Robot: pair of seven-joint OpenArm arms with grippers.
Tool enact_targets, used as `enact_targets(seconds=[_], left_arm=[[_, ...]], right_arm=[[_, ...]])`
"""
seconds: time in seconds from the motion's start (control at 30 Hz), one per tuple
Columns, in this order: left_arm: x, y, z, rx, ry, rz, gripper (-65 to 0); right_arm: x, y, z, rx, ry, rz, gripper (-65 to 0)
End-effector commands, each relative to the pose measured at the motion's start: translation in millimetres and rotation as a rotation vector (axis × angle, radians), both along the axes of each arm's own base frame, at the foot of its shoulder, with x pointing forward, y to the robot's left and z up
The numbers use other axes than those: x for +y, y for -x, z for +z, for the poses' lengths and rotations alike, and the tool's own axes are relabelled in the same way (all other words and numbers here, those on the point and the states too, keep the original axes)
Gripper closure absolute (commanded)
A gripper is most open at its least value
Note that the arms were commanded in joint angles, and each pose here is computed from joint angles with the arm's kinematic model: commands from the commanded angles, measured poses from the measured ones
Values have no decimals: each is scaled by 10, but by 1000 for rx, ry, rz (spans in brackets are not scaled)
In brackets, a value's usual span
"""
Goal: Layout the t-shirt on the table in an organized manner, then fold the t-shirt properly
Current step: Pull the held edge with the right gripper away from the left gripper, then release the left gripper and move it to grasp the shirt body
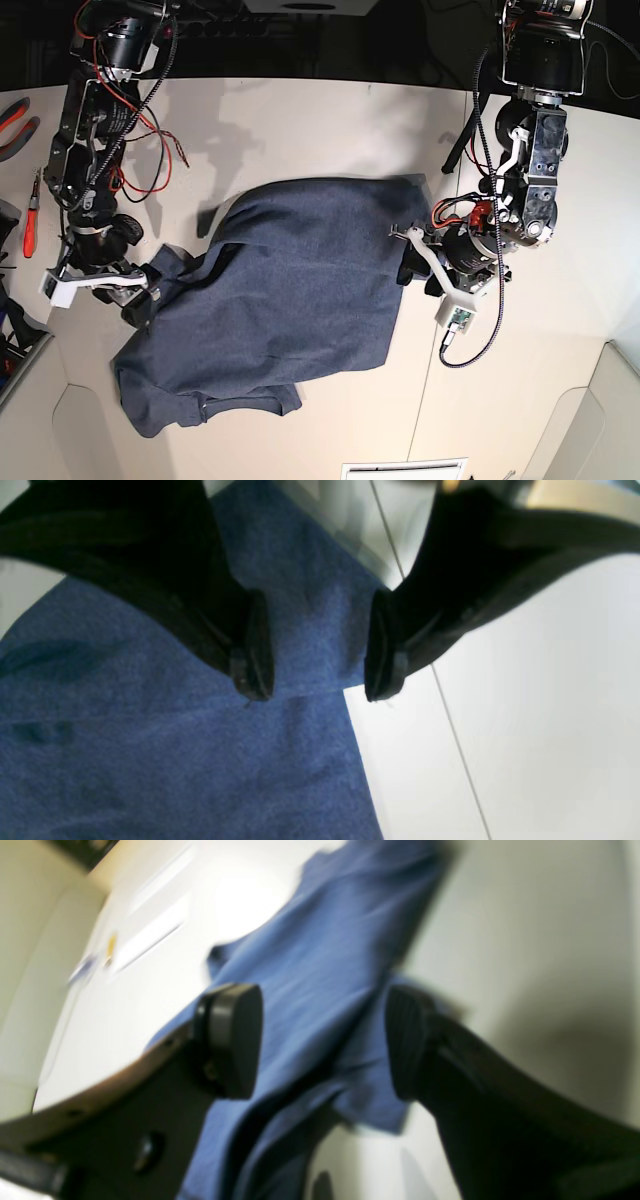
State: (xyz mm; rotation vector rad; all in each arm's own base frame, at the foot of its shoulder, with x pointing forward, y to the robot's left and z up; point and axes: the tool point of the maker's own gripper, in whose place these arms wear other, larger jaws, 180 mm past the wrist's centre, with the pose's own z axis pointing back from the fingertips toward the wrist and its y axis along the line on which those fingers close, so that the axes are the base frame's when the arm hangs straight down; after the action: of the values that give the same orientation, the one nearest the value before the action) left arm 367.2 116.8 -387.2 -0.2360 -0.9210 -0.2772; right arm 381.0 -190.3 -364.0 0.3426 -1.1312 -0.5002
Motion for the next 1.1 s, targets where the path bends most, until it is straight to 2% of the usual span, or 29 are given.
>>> enact_targets(seconds=[0.0, 0.13, 0.27, 0.57, 0.67, 0.8, 0.87, 0.93, 1.07], left_arm=[[-7, -113, 171, -57, 16, -1, -329], [-17, -120, 188, -64, 27, 0, -329], [-29, -123, 200, -67, 41, 1, -329], [-28, -121, 195, -64, 40, 1, -329], [-28, -121, 195, -64, 40, 1, -329], [-30, -128, 205, -69, 41, 1, -329], [-36, -170, 265, -99, 51, 4, -328], [-48, -260, 379, -142, 61, 4, -261], [-141, -566, 698, -215, 112, 8, -50]], right_arm=[[-99, -74, 101, -40, -1, -18, -380], [-351, -68, -289, 40, -37, -62, -380], [-363, -199, -547, 79, -121, -52, -380], [-47, -582, -576, 84, -223, -23, -374], [38, -569, -628, 97, -239, -17, -278], [42, -474, -725, 122, -237, -16, 0], [65, -407, -787, 148, -246, -5, 0], [112, -354, -791, 144, -263, 25, 0], [135, -246, -760, 110, -260, 61, 0]])
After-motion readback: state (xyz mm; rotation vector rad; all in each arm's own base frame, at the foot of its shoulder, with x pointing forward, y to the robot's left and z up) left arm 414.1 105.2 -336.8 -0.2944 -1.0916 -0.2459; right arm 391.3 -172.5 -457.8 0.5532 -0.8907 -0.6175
